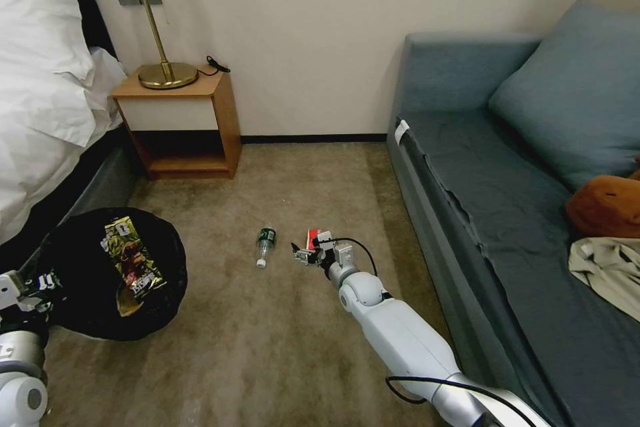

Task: Pick up the trash bin, then pick up the garbage on the floor and place it into the trash bin.

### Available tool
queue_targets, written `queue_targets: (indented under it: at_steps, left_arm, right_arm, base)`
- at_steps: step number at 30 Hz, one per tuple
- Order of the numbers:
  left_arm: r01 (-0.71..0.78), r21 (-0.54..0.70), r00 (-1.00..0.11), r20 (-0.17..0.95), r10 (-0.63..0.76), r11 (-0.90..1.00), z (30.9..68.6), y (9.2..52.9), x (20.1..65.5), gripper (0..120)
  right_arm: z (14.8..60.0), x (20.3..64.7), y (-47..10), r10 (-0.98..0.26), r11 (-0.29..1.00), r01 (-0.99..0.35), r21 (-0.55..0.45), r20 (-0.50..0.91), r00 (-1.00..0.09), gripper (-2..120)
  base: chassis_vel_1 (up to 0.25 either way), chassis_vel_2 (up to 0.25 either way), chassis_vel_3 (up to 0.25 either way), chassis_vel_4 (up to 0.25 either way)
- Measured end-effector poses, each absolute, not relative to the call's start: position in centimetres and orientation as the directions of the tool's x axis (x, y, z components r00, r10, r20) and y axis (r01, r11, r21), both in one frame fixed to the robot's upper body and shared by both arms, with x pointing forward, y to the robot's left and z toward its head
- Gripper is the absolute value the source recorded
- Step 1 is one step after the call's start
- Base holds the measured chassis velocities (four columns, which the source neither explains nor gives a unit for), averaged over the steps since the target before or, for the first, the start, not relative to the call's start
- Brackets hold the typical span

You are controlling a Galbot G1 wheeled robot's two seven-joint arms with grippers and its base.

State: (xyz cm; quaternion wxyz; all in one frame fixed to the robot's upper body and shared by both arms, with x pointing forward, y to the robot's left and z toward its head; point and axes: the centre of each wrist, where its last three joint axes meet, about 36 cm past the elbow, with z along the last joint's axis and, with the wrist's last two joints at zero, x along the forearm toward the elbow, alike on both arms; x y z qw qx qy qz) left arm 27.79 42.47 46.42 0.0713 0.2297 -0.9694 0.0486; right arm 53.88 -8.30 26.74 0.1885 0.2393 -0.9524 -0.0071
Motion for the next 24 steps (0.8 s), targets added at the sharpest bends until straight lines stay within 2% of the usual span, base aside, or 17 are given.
queue_targets:
  at_steps: [24]
  left_arm:
    - [-0.465,-0.057,-0.878,0.158,-0.452,0.883,46.4,43.2,27.9,5]
  right_arm:
    - [25.5,52.7,-7.9,-0.478,0.868,-0.493,0.062,0.371,-0.796,100]
  base:
    - [-0.163,0.161,0.161,-0.164]
